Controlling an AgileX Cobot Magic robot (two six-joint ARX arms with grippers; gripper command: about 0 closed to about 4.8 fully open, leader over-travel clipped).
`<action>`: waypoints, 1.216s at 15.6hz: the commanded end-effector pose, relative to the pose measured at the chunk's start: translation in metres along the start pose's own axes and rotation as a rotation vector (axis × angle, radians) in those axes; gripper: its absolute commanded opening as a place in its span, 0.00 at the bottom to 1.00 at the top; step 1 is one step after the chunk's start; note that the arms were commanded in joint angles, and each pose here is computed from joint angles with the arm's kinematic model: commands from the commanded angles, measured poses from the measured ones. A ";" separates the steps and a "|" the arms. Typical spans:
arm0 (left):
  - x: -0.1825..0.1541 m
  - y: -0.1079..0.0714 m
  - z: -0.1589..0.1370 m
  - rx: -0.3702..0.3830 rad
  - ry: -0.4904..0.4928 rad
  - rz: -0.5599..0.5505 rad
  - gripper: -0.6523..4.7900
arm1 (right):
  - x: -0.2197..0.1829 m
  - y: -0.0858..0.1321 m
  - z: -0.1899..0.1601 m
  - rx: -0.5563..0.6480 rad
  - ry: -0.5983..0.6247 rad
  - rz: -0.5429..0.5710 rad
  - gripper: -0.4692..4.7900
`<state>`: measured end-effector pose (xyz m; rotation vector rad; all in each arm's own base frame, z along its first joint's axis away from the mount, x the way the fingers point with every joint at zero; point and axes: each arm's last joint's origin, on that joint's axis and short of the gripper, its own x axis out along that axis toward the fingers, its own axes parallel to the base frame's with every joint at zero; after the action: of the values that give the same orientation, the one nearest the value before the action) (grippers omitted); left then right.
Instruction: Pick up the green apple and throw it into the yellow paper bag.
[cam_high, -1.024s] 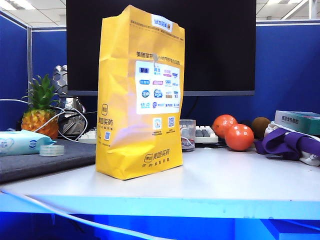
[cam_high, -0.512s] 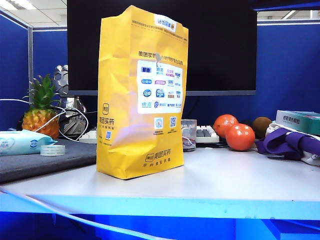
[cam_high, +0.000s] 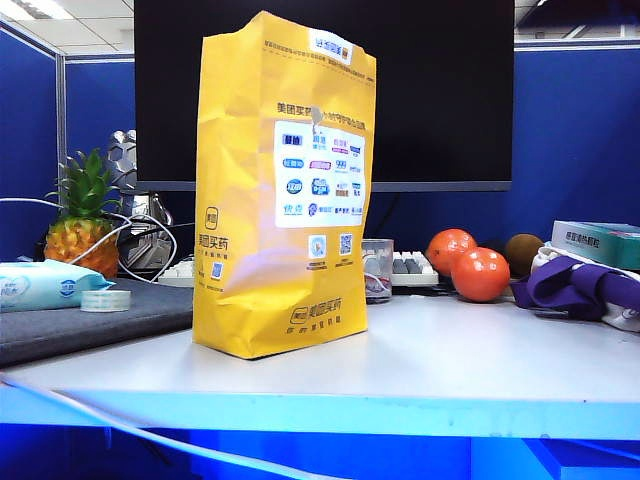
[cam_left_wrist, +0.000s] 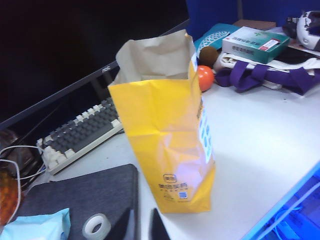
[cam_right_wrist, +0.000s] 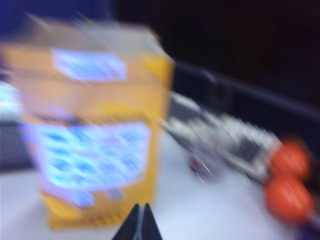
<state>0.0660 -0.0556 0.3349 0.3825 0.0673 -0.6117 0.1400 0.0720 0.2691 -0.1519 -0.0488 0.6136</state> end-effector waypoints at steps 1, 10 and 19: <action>-0.001 0.002 0.003 -0.013 -0.027 0.027 0.23 | 0.000 -0.001 0.006 -0.039 -0.053 -0.023 0.09; -0.001 0.004 0.007 -0.022 -0.055 0.082 0.23 | 0.004 -0.011 0.009 0.055 -0.089 -0.228 0.09; 0.001 0.004 0.004 -0.027 -0.074 0.094 0.23 | -0.002 -0.008 -0.006 0.060 -0.035 -0.221 0.09</action>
<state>0.0664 -0.0537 0.3418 0.3492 -0.0007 -0.5429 0.1443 0.0643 0.2651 -0.0834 -0.0703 0.3973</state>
